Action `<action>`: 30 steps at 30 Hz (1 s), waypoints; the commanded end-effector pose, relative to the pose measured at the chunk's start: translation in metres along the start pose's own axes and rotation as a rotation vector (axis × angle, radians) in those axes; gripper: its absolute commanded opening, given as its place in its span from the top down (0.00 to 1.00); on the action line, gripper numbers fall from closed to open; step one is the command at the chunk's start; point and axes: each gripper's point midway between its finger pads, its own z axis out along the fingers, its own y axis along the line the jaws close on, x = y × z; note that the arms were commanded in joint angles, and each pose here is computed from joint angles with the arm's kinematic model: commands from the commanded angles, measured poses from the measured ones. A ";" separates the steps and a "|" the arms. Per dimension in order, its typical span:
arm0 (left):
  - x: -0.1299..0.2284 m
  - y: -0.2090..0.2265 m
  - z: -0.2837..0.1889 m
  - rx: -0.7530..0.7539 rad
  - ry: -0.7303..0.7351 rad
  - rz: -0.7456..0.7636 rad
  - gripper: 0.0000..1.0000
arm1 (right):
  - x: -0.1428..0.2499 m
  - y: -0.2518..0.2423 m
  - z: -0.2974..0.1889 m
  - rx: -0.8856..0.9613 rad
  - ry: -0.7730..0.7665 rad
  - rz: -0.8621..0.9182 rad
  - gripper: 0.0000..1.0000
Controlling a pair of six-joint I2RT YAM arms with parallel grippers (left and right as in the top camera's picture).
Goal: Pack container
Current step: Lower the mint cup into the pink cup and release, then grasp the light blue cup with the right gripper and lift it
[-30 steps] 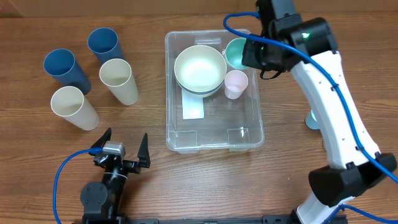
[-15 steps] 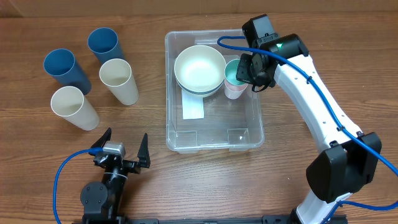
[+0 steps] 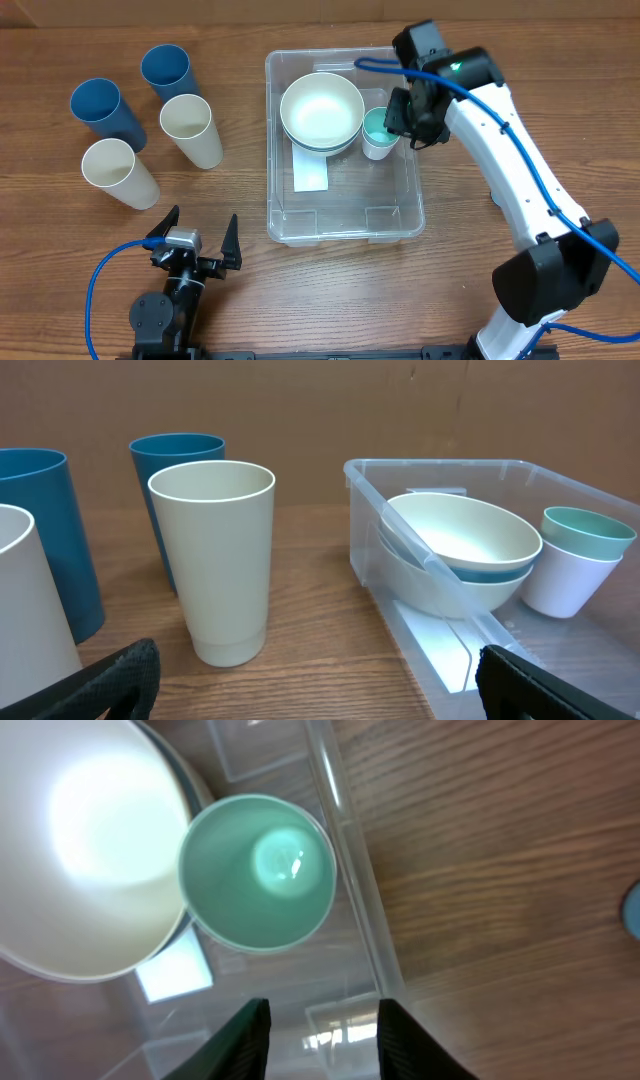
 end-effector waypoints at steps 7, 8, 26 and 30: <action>-0.001 0.002 0.000 -0.011 -0.007 -0.009 0.00 | -0.035 -0.181 -0.069 0.167 -0.051 0.387 0.67; -0.001 0.002 0.000 -0.011 -0.007 -0.009 0.00 | -0.034 -0.201 -0.069 0.185 -0.045 0.427 0.67; -0.001 0.002 0.000 -0.011 -0.007 -0.009 0.00 | 0.008 -0.270 0.058 0.047 0.110 0.497 0.65; -0.001 0.002 0.000 -0.011 -0.007 -0.009 0.00 | 0.013 -0.271 0.067 0.051 0.113 0.497 0.65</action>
